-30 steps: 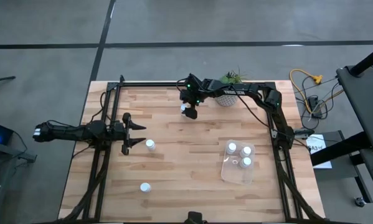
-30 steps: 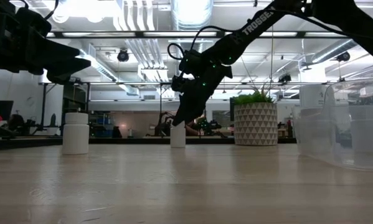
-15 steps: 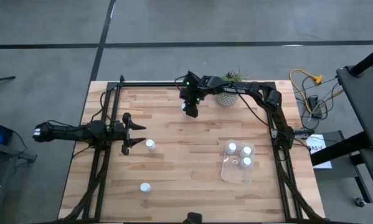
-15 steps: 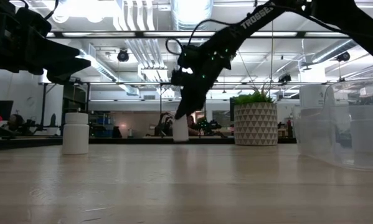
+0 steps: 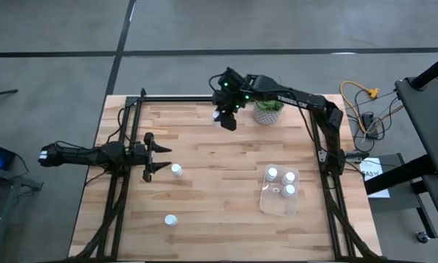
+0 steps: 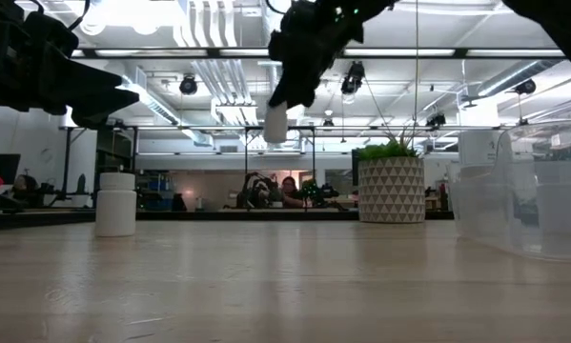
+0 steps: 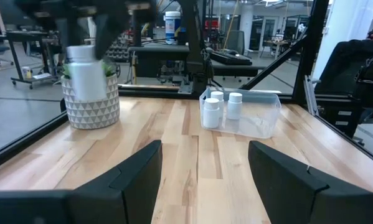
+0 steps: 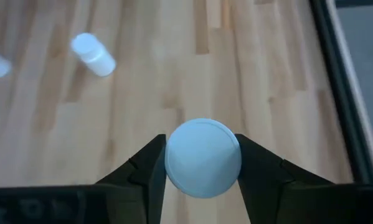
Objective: Pick and place pill bottles into a basket
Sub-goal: Put the white medicine bottle into the transparent bin
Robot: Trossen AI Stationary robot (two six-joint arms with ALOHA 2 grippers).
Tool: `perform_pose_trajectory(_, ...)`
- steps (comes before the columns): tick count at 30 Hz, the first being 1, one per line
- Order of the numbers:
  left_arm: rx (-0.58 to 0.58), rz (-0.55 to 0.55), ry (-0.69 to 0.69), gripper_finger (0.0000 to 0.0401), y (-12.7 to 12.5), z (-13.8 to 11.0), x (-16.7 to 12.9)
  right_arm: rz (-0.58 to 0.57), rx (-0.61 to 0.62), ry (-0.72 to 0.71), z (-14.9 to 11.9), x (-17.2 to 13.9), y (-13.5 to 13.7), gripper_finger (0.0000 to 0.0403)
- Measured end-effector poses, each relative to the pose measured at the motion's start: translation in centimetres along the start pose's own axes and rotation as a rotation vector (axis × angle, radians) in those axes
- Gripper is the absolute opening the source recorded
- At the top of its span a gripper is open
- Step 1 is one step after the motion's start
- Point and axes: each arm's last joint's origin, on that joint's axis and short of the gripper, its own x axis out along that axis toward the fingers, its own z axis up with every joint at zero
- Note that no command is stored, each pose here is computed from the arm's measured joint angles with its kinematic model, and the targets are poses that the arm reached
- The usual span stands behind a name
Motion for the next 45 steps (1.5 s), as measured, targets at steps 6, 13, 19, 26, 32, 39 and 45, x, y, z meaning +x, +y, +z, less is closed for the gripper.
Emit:
perform_pose_trajectory(6, 0.000, 0.000, 0.002, 0.0222, 0.0, 0.0, 0.0, 0.036, 0.008, 0.034, -0.7, -2.5, 3.2, 0.0143)
perform_pose_trajectory(13, 0.000, 0.000, 0.001, 0.0222, 0.0, 0.0, 0.0, 0.049, 0.067, 0.068, -3.3, -4.6, 6.6, 0.0143)
perform_pose_trajectory(19, 0.000, 0.000, 0.004, 0.0222, 0.0, 0.0, 0.0, 0.077, 0.133, 0.101, -6.7, -6.3, 9.5, 0.0143)
perform_pose_trajectory(26, 0.000, 0.000, 0.004, 0.0222, 0.0, 0.0, 0.0, 0.060, 0.210, 0.140, -10.9, -7.6, 12.8, 0.0149)
perform_pose_trajectory(32, 0.000, 0.000, 0.004, 0.0222, 0.0, 0.0, 0.0, 0.071, 0.225, 0.110, -13.7, -9.1, 16.5, 0.0151)
perform_pose_trajectory(39, 0.001, 0.000, 0.008, 0.0222, 0.0, -0.1, 0.0, 0.055, 0.232, 0.086, -16.8, -10.0, 20.1, 0.0149)
perform_pose_trajectory(45, 0.001, 0.000, 0.008, 0.0222, 0.0, -0.1, 0.0, -0.007, 0.202, 0.063, -18.6, -9.5, 22.4, 0.0160)
